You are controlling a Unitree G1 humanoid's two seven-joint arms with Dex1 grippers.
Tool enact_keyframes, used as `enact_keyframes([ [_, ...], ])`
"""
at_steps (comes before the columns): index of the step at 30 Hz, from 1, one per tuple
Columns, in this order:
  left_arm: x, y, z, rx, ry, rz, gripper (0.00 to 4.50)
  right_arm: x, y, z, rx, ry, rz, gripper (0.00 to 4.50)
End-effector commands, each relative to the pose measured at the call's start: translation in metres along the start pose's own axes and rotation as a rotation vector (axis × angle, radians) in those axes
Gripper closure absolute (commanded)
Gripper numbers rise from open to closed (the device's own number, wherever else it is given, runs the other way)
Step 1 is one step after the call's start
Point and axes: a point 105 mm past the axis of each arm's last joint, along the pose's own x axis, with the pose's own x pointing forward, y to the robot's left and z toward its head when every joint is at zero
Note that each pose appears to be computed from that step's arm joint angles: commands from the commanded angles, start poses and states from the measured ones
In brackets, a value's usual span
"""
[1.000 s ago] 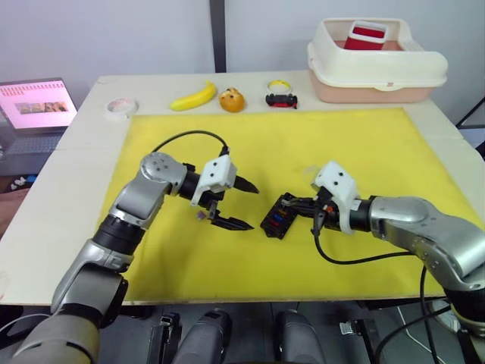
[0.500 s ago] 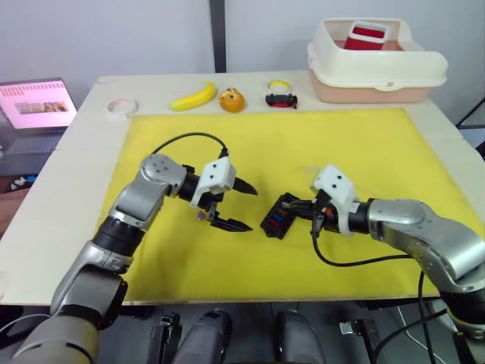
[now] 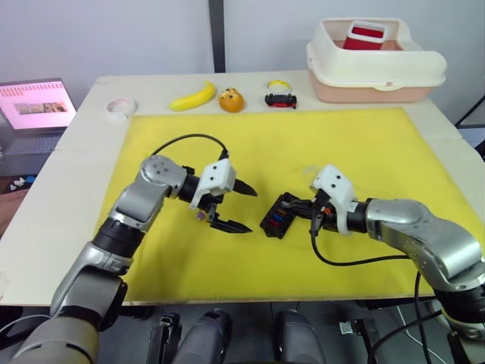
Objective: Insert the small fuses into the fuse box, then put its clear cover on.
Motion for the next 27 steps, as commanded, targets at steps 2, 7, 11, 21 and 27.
enact_keyframes([
  [2, -0.0001, -0.0012, 0.0069, 0.039, -0.002, -0.007, 0.02, -0.0066, -0.0026, 0.0161, -0.037, -0.047, -0.014, 4.50],
  [7, 0.0002, -0.0018, 0.0068, 0.041, -0.002, -0.008, 0.02, -0.0085, -0.0018, 0.0217, -0.043, -0.060, -0.014, 4.50],
  [11, 0.0002, -0.0019, 0.0068, 0.043, 0.000, -0.009, 0.02, -0.0080, -0.0028, 0.0226, -0.044, -0.061, -0.016, 4.50],
  [21, -0.0008, -0.0025, 0.0062, 0.043, 0.005, -0.007, 0.02, -0.0049, 0.0007, 0.0157, -0.029, -0.044, 0.002, 4.50],
  [27, -0.0013, -0.0018, 0.0062, 0.044, 0.007, -0.005, 0.02, -0.0036, 0.0009, 0.0131, -0.027, -0.039, 0.002, 4.50],
])
